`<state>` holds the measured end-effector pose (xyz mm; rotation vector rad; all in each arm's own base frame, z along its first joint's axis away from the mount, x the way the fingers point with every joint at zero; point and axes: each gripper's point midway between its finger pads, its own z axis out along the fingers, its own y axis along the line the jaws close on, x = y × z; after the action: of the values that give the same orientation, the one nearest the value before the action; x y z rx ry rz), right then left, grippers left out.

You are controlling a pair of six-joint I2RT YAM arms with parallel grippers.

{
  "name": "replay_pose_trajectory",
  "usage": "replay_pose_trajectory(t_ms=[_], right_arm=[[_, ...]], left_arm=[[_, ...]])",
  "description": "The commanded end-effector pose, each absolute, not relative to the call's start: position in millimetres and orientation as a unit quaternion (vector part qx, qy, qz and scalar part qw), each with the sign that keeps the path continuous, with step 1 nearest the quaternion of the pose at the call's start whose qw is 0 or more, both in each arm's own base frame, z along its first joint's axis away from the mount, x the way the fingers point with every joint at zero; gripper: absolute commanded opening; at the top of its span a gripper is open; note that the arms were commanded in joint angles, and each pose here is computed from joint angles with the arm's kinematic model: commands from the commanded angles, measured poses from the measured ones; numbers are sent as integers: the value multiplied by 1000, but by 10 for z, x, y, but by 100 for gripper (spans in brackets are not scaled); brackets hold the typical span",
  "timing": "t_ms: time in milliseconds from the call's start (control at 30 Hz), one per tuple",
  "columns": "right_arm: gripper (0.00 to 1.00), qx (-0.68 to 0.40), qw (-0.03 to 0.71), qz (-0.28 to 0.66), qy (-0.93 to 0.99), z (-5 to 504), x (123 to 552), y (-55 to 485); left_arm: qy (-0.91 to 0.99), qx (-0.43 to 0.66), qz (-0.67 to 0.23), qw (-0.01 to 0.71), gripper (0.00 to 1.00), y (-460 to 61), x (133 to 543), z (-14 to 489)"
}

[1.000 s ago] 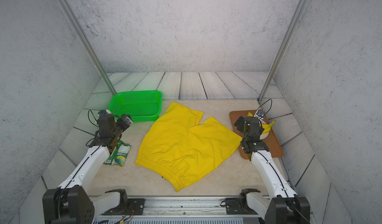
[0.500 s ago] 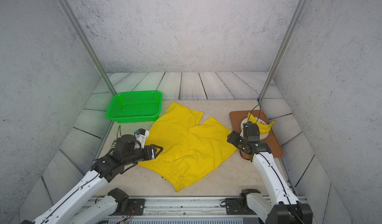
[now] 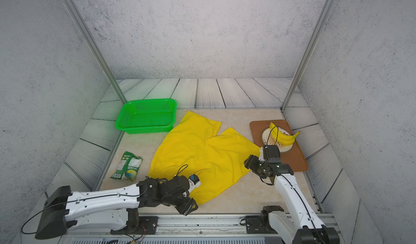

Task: Roll up the shorts
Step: Fold the shorts at the center of the board.

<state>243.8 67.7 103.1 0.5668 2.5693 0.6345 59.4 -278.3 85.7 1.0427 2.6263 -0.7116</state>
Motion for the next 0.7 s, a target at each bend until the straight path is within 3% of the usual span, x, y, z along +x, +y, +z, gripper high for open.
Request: replay_pose_trajectory(t_ms=[0, 133, 400, 533, 667], right_arm=[[70, 196, 209, 238, 928, 993, 2377, 724], [70, 197, 204, 238, 929, 940, 2354, 729], [70, 197, 205, 245, 927, 946, 2366, 753], [70, 199, 203, 244, 927, 926, 2374, 754], [71, 217, 198, 215, 931, 880, 2369, 659]], left_arm=[[898, 369, -180, 158, 64, -2795, 753, 804], [901, 376, -132, 172, 70, -2782, 837, 661], [902, 394, -66, 160, 70, -2745, 889, 295], [905, 399, -53, 136, 64, -2733, 844, 90], [905, 404, -45, 123, 44, -2741, 820, -30]])
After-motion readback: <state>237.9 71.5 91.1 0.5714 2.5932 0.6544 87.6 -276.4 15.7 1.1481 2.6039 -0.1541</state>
